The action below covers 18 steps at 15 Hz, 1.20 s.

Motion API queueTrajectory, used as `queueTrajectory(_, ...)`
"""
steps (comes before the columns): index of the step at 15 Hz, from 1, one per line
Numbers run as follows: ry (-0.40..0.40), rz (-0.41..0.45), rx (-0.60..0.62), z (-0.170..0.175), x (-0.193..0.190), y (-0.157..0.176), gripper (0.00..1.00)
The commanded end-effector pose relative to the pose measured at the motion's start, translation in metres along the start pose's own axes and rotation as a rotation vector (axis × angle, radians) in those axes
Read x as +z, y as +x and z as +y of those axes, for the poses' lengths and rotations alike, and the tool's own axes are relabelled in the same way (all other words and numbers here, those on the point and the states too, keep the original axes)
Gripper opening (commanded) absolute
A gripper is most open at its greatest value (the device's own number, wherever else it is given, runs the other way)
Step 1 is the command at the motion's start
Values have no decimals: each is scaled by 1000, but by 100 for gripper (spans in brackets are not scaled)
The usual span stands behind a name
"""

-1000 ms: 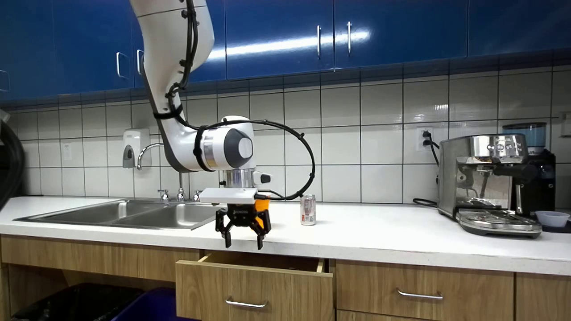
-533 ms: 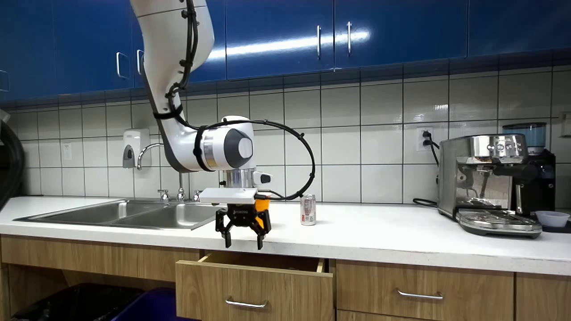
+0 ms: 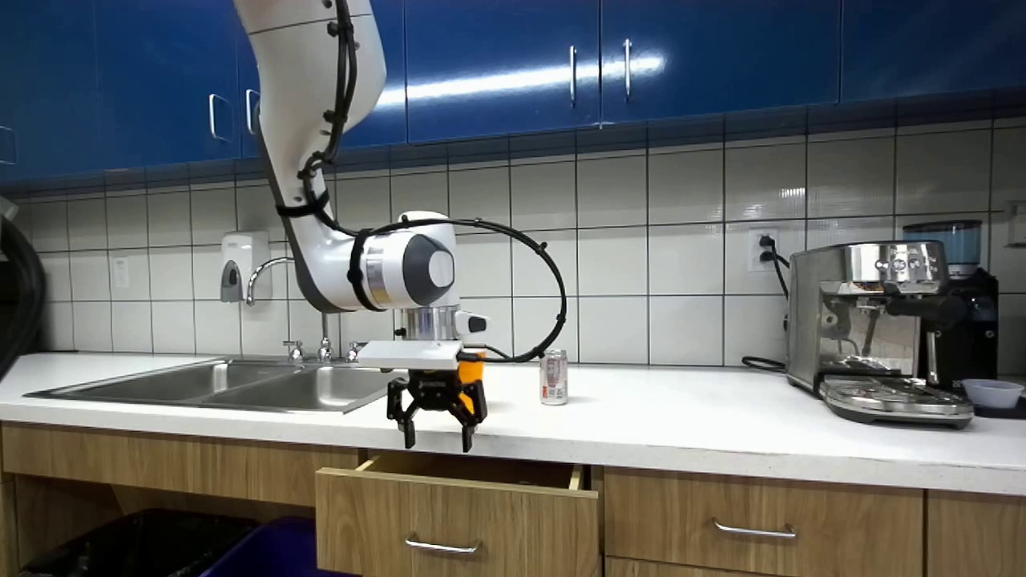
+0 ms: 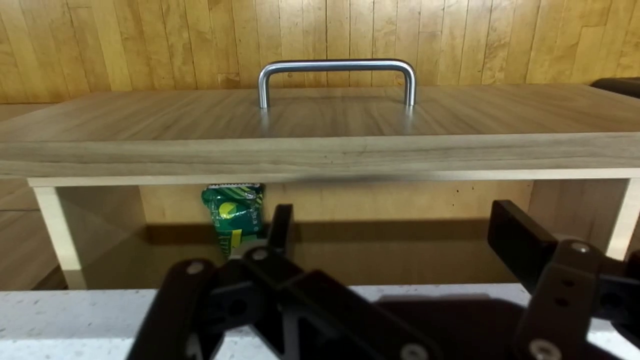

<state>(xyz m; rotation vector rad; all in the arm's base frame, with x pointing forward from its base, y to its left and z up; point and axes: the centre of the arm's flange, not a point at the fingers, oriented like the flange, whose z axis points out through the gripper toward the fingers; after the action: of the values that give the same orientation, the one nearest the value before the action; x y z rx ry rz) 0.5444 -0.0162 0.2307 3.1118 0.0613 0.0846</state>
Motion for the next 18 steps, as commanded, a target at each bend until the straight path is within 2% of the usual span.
queueTrajectory(1,4,7,-4,7,10,2,100)
queueTrajectory(18,11,-19,-79,22,43,8,100)
